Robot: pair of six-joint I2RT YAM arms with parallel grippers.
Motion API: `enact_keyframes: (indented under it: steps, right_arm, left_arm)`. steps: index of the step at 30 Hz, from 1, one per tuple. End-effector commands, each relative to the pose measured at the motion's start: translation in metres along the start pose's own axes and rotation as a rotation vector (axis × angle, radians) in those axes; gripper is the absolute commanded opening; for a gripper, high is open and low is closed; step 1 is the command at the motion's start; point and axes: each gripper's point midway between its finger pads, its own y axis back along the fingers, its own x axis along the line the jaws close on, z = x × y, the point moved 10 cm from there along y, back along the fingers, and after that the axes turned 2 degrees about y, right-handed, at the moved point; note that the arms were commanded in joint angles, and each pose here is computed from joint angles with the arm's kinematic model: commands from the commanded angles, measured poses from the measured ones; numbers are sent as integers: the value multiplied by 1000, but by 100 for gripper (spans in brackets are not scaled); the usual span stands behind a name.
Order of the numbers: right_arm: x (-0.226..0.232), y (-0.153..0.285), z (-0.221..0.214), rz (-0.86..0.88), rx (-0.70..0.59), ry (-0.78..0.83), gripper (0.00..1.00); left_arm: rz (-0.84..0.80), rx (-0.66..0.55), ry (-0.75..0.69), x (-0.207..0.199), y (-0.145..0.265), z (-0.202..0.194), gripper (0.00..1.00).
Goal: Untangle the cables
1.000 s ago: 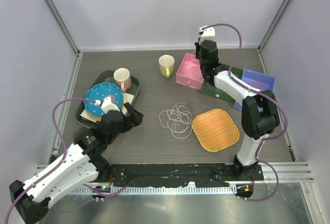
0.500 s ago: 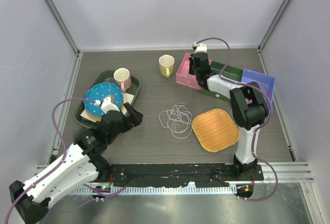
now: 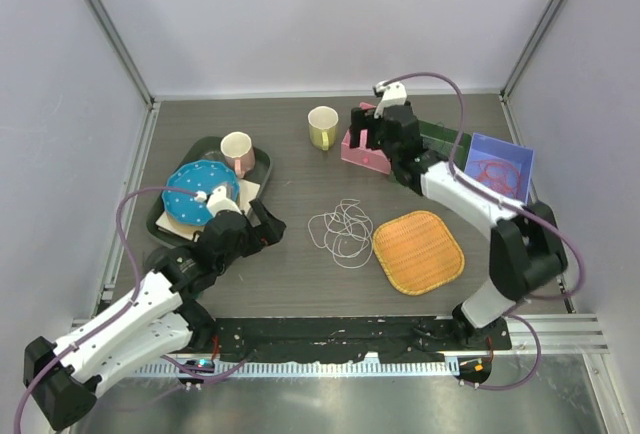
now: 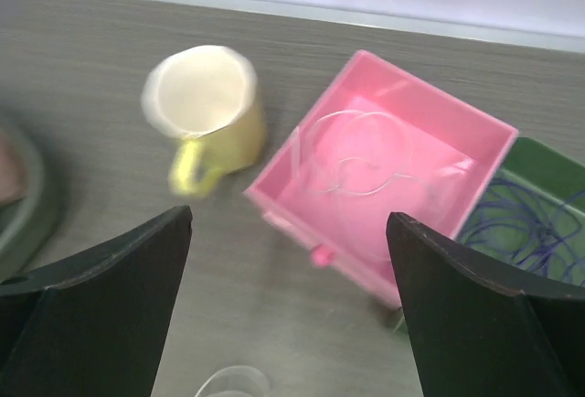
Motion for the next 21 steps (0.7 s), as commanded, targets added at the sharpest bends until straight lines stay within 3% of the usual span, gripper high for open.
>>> enact_keyframes:
  steps: [1,6,12,14,18,21]
  right_arm:
    - [34,70,-10,100,2,44,94]
    - [47,124,-91,220,150,-4,92]
    - [49,155,-128,370,257,-113,85]
    - [51,163,-133,472,236,-60,84]
    - [42,169,-136,479,192,37,84]
    - [36,174,-138,492,164,106,84]
  left_arm:
    - [-124,16,-15,-16,-7,0,100]
    - [-180,107,-65,-29,-23,-8,100]
    - [-185,200,-101,-49,-54,-14,100]
    - [-202,222,-142,-59,-71,-14,100]
    - [-197,286,-156,-73,-102,-6,99]
    - [-195,355,-150,-79,-124,-7,90]
